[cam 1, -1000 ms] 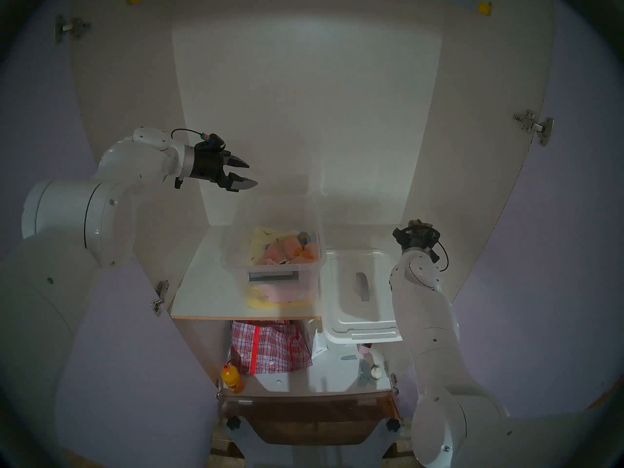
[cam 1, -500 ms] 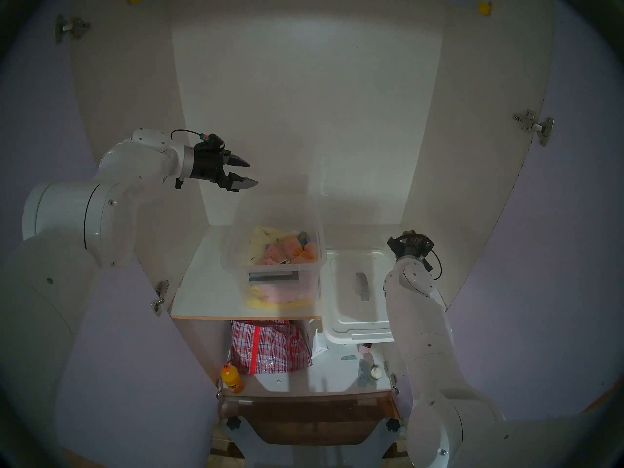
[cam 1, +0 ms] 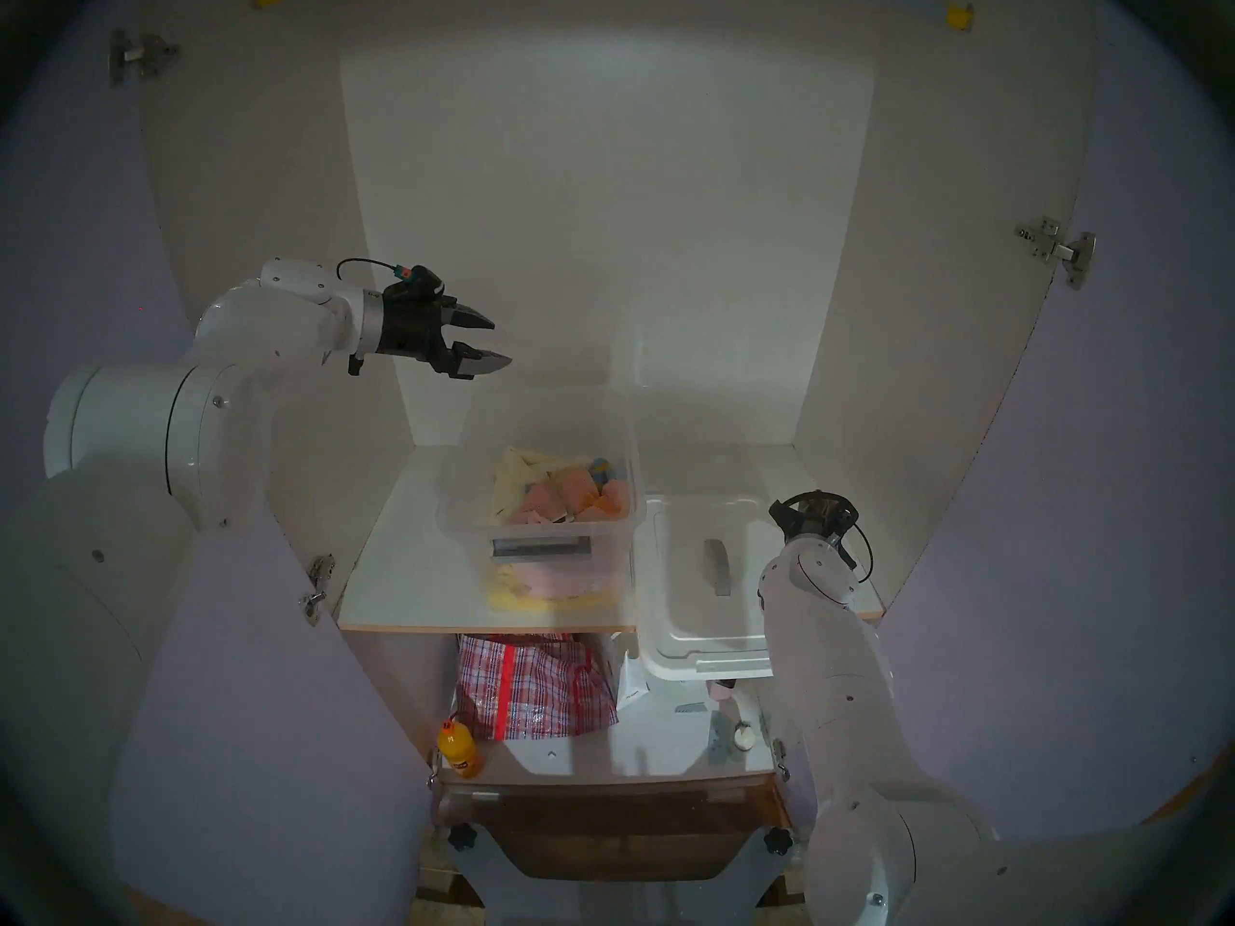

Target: Take socks out of the storage bin, place them on top of the cabinet, and put the lid back on the bin

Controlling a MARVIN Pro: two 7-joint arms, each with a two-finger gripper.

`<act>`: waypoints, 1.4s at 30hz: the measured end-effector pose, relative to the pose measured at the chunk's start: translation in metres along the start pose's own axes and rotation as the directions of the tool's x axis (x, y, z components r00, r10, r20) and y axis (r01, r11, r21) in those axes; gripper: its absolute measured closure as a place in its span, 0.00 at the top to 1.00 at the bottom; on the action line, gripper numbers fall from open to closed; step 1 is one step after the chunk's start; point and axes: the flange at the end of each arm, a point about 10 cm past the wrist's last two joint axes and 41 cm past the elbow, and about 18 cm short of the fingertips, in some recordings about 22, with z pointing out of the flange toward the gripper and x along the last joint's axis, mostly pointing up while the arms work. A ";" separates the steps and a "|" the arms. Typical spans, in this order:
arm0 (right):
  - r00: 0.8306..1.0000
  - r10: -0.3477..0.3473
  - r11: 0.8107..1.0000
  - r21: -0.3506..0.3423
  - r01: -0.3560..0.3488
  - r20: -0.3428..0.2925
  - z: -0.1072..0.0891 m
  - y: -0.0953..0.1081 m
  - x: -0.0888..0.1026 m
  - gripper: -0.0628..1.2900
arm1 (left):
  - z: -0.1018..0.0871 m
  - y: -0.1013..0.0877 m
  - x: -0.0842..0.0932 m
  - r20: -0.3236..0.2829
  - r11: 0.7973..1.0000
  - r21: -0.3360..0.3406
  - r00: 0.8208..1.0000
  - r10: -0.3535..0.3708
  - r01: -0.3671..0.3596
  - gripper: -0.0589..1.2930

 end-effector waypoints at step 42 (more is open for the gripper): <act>0.998 -0.067 0.998 -0.022 0.067 0.001 0.028 0.035 0.033 0.12 | 0.000 0.003 -0.007 -0.056 0.999 0.013 0.998 0.030 -0.030 0.96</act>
